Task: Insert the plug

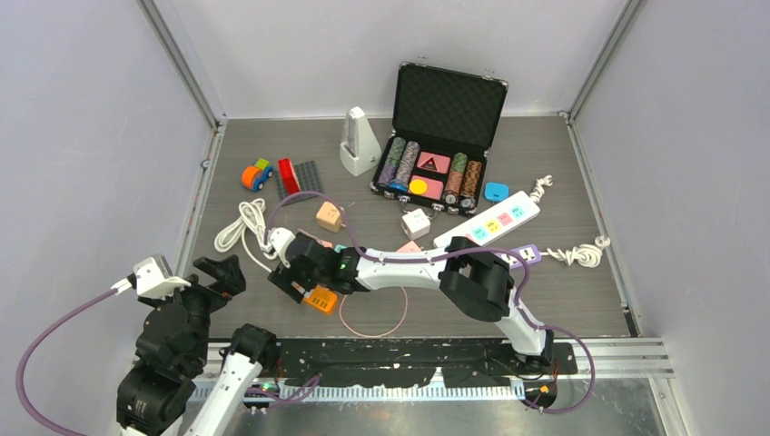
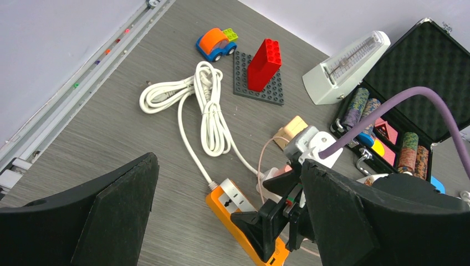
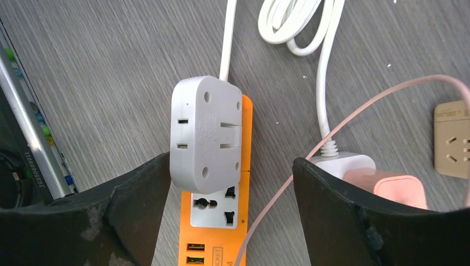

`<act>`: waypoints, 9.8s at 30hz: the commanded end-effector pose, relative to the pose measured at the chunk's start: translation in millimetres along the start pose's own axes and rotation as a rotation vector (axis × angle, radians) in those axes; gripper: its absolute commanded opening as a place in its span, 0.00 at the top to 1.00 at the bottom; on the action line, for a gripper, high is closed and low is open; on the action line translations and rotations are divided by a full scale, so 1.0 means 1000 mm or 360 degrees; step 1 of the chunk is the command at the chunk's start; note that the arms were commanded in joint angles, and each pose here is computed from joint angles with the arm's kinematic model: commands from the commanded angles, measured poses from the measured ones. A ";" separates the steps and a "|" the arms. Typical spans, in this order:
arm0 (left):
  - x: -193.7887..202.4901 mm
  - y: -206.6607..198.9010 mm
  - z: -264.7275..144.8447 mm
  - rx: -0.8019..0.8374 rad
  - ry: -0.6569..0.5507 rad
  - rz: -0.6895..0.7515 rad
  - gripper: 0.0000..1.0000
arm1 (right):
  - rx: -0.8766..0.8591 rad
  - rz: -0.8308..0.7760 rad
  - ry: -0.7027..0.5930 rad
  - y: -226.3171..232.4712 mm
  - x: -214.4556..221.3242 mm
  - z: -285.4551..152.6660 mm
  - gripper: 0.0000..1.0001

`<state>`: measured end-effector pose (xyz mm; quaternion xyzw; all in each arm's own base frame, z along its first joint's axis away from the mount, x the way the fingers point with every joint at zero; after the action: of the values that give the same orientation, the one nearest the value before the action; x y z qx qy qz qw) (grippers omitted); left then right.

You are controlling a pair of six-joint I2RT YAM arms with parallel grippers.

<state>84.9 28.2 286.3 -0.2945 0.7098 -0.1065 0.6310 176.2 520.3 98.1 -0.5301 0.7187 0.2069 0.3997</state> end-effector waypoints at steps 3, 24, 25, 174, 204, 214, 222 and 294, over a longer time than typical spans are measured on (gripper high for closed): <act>-0.010 -0.001 -0.004 0.0015 -0.0062 -0.0028 0.01 | 0.0010 -0.0028 -0.0270 -0.002 -0.066 -0.027 0.15; -0.018 0.000 -0.009 0.0025 -0.0113 -0.0054 0.01 | 0.0185 0.0107 -0.0156 -0.020 -0.060 -0.014 0.55; -0.019 -0.001 -0.010 0.0029 -0.0114 -0.0056 0.01 | 0.0193 0.0119 -0.0162 -0.023 -0.061 -0.015 0.53; 0.072 -0.277 -0.016 0.2452 0.1130 0.0320 1.00 | -0.0335 -0.0006 -0.0883 -0.111 -0.057 -0.362 0.02; 0.090 -0.257 -0.022 0.2589 0.1226 0.0545 1.00 | -0.0428 0.0144 -0.0860 -0.116 -0.077 -0.342 0.28; 0.092 -0.258 -0.016 0.2536 0.1232 0.0576 1.00 | -0.0524 0.0043 -0.0841 -0.111 -0.077 -0.340 0.07; 0.092 -0.256 -0.021 0.2561 0.1316 0.0583 1.00 | -0.0702 -0.0039 -0.0793 -0.098 -0.068 -0.332 0.13; 0.118 -0.201 0.043 0.1527 0.1072 0.0634 0.00 | 0.0722 0.0709 0.0300 -0.256 0.222 -0.292 0.95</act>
<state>178.9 -187.2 283.4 0.2112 0.7866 -0.3788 0.4394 277.4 94.8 121.5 -0.2656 0.8772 0.1024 0.3865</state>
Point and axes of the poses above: each gripper's point midway between its finger pads, its own z axis out along the fingers, its own y axis along the line the jaws close on, x = y × z, the point moved 4 cm from there along -z, back along the fingers, and after that the axes turned 9 degrees about -z, right-handed, at the moved point
